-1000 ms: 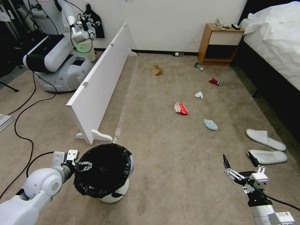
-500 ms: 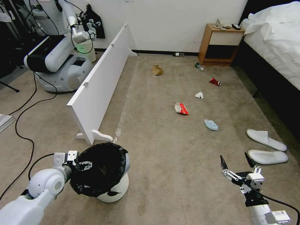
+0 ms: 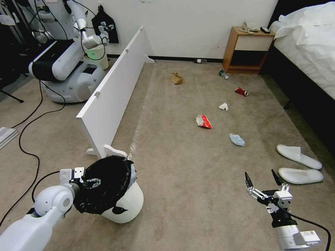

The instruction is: Pick up the trash bin and place the garbage on the floor into it.

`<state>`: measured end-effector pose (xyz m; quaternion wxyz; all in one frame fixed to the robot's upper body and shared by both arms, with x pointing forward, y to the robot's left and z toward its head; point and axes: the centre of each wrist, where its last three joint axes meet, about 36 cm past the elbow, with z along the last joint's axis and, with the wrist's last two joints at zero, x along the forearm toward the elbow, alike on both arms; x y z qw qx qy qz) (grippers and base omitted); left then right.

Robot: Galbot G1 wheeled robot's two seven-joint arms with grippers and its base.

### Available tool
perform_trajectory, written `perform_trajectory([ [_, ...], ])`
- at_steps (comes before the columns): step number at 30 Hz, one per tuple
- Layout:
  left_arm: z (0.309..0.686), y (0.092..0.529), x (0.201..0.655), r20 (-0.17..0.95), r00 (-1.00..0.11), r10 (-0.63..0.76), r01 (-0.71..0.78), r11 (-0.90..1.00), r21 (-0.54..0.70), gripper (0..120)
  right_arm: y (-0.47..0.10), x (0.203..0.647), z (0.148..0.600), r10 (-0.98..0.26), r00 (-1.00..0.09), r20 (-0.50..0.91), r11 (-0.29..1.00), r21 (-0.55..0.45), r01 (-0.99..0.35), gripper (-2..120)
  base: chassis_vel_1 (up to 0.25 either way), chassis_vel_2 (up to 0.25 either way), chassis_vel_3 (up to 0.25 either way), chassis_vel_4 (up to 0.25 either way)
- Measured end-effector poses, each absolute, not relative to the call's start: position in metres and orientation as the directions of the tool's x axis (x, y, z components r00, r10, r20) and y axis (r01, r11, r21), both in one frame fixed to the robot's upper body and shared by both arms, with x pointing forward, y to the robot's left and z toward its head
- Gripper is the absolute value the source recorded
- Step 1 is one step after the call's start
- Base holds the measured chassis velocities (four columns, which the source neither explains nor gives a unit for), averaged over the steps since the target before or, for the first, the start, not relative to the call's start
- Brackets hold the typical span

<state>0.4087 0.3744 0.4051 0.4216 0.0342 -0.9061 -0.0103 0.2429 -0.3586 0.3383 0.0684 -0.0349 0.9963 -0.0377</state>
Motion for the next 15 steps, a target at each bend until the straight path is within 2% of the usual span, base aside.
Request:
perform_trajectory([
  [9,0.395,0.369,0.405,0.786,-0.616,-0.041,-0.049,0.999,0.014,100,-0.360,0.243,0.339,-0.076,-0.988,-0.132,0.995,-0.078,-0.066,100,0.000,0.000,0.000,0.000],
  [15,0.405,0.364,0.402,0.770,-0.637,-0.028,-0.035,0.999,0.007,100,-0.359,0.241,0.339,-0.076,-0.989,-0.130,0.995,-0.080,-0.066,100,0.000,0.000,0.000,0.000],
])
